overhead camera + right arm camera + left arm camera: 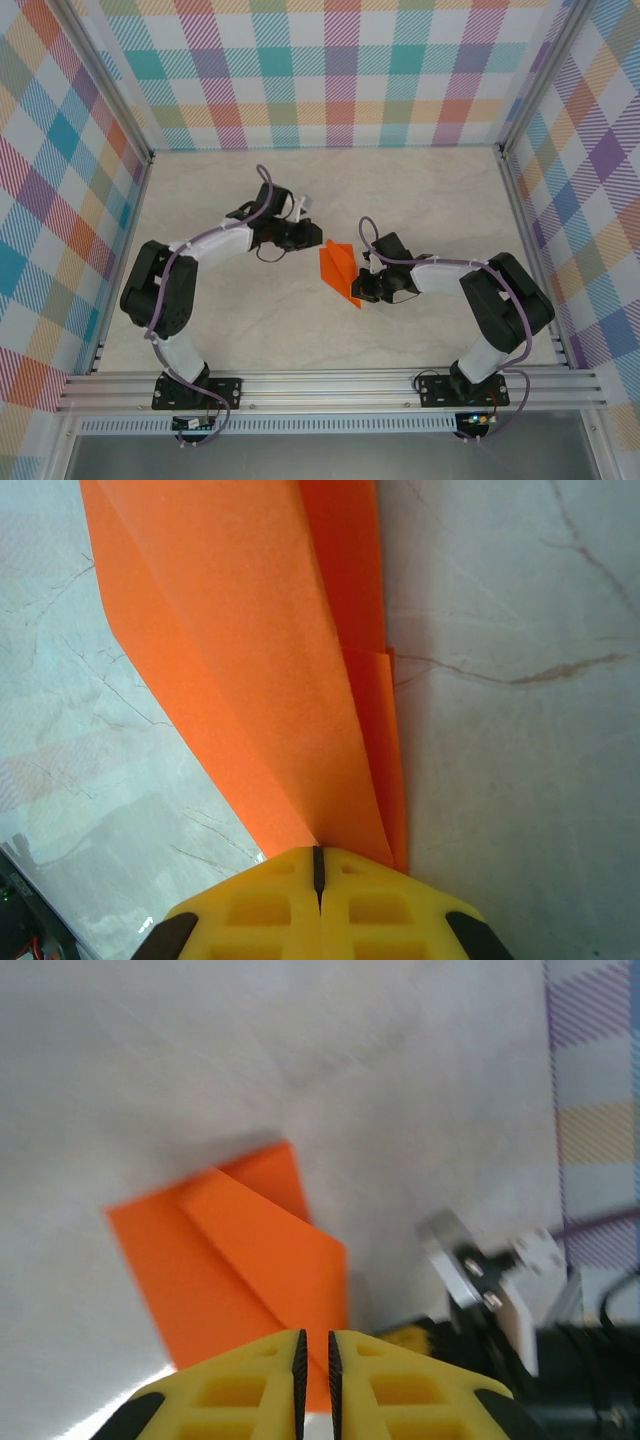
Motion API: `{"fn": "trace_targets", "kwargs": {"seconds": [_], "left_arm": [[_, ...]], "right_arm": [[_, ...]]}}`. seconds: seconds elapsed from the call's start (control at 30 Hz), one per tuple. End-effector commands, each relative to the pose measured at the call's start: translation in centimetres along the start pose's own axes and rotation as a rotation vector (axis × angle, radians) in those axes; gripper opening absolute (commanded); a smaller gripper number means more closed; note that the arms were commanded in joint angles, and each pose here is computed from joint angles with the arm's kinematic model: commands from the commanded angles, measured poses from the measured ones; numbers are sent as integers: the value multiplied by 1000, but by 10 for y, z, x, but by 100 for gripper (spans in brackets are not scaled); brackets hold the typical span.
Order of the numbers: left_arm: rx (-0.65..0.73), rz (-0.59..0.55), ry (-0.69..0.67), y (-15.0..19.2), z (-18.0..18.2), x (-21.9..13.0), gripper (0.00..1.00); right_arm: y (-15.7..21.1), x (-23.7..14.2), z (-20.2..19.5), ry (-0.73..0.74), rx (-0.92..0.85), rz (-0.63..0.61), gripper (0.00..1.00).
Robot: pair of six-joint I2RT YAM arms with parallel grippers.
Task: Fold a paper plane with a square sheet of paper (fold left side to right side)
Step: Fourth fold the wing at the center of the table.
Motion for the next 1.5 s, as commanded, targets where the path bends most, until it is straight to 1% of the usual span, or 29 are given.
{"fn": "trace_targets", "kwargs": {"seconds": [0.0, 0.1, 0.23, 0.4, 0.53, 0.93, 1.13, 1.3, 1.47], "left_arm": [[-16, 88, 48, 41, -14, 27, 14], [-8, 145, 56, 59, -21, 44, 13], [-9, 177, 66, 66, -22, 59, 12], [-29, 191, 54, 68, -15, 71, 10], [-33, 202, 76, 68, -16, 76, 10], [-53, 209, 85, 66, -13, 91, 9], [-57, 216, 58, 67, -4, 99, 9], [-53, 218, -23, 71, 14, 104, 9], [-59, 222, -66, 73, 30, 111, 8]], "right_arm": [[42, 5, -63, 266, 111, 125, 0], [42, 4, -62, 266, 111, 124, 0], [42, 3, -62, 269, 111, 124, 0], [41, 3, -61, 269, 108, 126, 0], [41, 4, -61, 270, 106, 131, 0], [41, 5, -63, 277, 108, 136, 0], [41, 4, -63, 282, 107, 138, 0], [43, 2, -65, 299, 106, 140, 0], [45, 0, -67, 316, 103, 146, 0]]}}
Point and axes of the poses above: each hand's point on the last joint's axis, 136 mm out from that joint toward the fingers, its own x axis out along the fingers, its own z axis along the line the jaws close on, y = z × x, the point moved 3 cm from there along -x, back along the fingers, and after that the axes turned 2 degrees about x, right-handed, at the moved point
